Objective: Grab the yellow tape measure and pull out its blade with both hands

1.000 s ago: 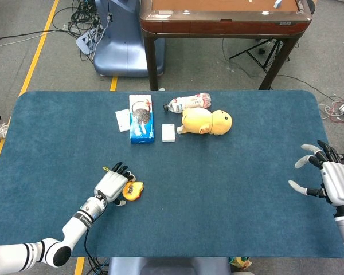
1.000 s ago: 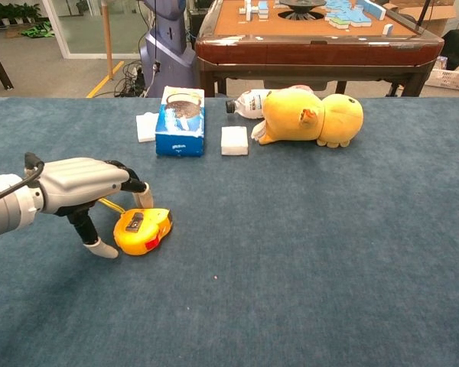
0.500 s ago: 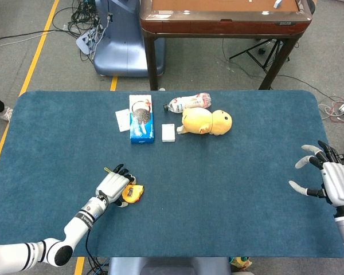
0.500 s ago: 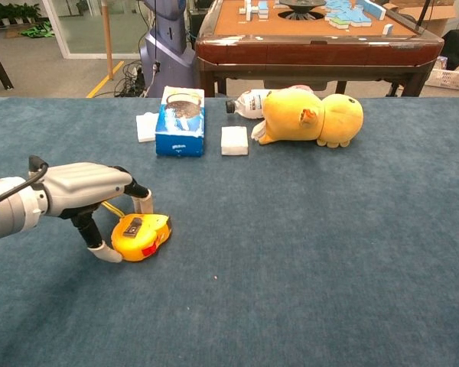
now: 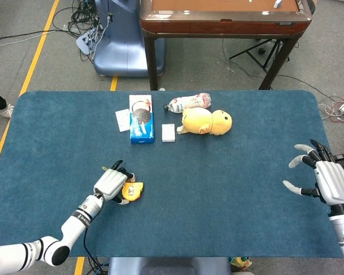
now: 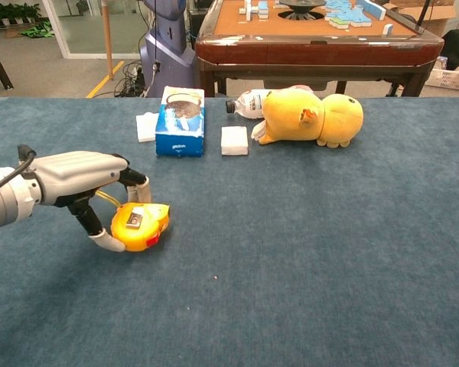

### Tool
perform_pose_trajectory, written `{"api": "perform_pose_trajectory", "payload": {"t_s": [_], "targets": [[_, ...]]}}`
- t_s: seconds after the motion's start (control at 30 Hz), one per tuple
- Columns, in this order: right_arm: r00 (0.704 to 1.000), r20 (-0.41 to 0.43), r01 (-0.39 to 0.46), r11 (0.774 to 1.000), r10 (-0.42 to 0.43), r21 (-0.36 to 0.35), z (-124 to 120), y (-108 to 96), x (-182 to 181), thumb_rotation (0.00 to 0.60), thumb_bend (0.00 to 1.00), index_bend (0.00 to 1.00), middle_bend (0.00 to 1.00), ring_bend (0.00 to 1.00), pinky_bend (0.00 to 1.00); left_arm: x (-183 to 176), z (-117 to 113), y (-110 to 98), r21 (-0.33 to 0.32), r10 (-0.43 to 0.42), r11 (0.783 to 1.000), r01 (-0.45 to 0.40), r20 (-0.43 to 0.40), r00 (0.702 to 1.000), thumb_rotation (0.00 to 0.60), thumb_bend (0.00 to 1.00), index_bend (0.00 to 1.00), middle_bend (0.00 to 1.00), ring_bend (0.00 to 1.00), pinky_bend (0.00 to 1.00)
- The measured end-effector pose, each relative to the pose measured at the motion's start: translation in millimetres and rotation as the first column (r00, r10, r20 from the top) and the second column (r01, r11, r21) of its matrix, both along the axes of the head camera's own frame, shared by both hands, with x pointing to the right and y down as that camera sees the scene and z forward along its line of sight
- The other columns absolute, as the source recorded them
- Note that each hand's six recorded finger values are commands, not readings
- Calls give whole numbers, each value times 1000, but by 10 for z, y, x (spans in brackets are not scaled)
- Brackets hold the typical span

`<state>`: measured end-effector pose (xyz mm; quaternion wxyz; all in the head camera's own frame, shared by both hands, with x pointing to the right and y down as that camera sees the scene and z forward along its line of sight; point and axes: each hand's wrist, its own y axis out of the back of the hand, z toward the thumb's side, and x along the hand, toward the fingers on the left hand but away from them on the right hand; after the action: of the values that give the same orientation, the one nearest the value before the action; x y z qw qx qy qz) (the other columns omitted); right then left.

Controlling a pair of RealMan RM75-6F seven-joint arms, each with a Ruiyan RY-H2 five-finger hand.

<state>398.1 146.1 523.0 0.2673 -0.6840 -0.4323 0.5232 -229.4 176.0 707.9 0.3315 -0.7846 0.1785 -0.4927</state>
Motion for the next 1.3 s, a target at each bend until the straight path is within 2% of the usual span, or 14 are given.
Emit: {"api": "perform_pose_trajectory", "payload": {"t_s": [0.3,0.63,0.97,1.3], "targets": [[990,65,125,992,-124,-14,80,-128,-446,600,231,483,208,15,2,40,-262,-166,55,-50,997,59,-160,986,600,119,474,487,280,60],[956,156,256,966,-246,-43,243,-246,-1059,600,222,483,167,16,2,236,-685,-337,101,-61,989,109,-394,917,600,119,492,507,282,70],[916,263,329,943,-304,-56,421,-280,-1633,600,214,483,134,14,2,375,-834,-354,69,-88,989,133,-453,887,600,119,494,509,282,73],[881,362,355,931,-303,-85,558,-293,-1996,600,205,483,124,7,2,487,-894,-350,57,-103,987,149,-483,870,600,119,495,512,283,73]]}}
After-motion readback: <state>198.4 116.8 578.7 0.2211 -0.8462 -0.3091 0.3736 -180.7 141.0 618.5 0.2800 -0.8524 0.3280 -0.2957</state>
